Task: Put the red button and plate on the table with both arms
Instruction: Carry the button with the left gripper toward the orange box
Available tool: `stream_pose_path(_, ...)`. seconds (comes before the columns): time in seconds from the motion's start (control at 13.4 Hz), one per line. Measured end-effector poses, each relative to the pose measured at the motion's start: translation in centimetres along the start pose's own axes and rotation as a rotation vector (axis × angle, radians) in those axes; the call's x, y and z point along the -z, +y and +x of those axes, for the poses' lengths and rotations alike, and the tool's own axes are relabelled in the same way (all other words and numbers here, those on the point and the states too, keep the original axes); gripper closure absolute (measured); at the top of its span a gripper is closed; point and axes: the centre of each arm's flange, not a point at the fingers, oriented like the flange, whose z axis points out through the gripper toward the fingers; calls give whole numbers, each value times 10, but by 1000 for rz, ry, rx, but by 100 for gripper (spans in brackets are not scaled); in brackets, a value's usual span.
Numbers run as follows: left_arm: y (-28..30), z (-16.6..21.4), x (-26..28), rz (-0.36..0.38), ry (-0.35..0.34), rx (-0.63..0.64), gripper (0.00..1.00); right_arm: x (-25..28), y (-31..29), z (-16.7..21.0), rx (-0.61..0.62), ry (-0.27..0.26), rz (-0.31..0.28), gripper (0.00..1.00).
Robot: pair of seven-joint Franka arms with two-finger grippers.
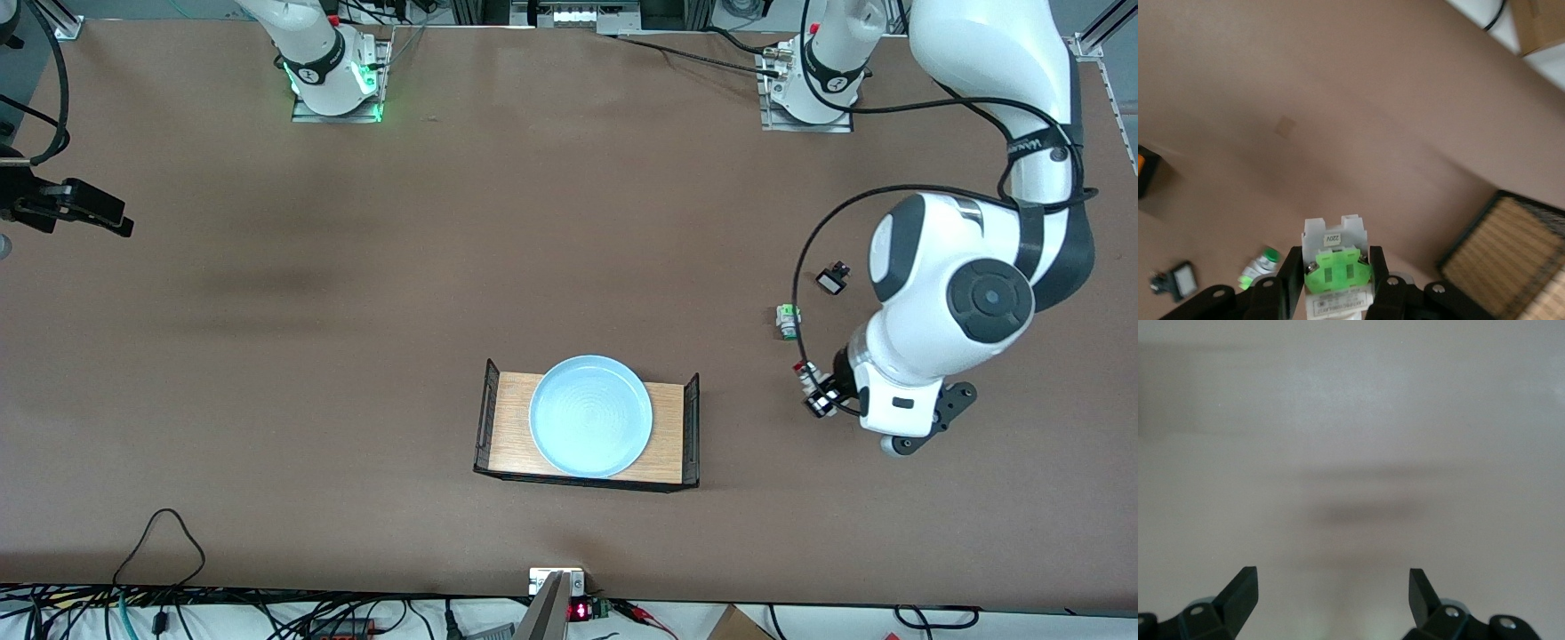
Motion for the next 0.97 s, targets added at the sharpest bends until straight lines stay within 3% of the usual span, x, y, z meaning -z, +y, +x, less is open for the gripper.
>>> stream_pose_path(0.37, -62, 37, -32, 29, -64, -166, 56, 0, 0, 0, 0, 0, 0, 0)
stream_pose_path(0.67, -108, 63, -54, -27, -121, -283, 56, 0, 0, 0, 0, 0, 0, 0)
stream_pose_path(0.97, -141, 68, -100, -46, -119, -373, 56, 0, 0, 0, 0, 0, 0, 0)
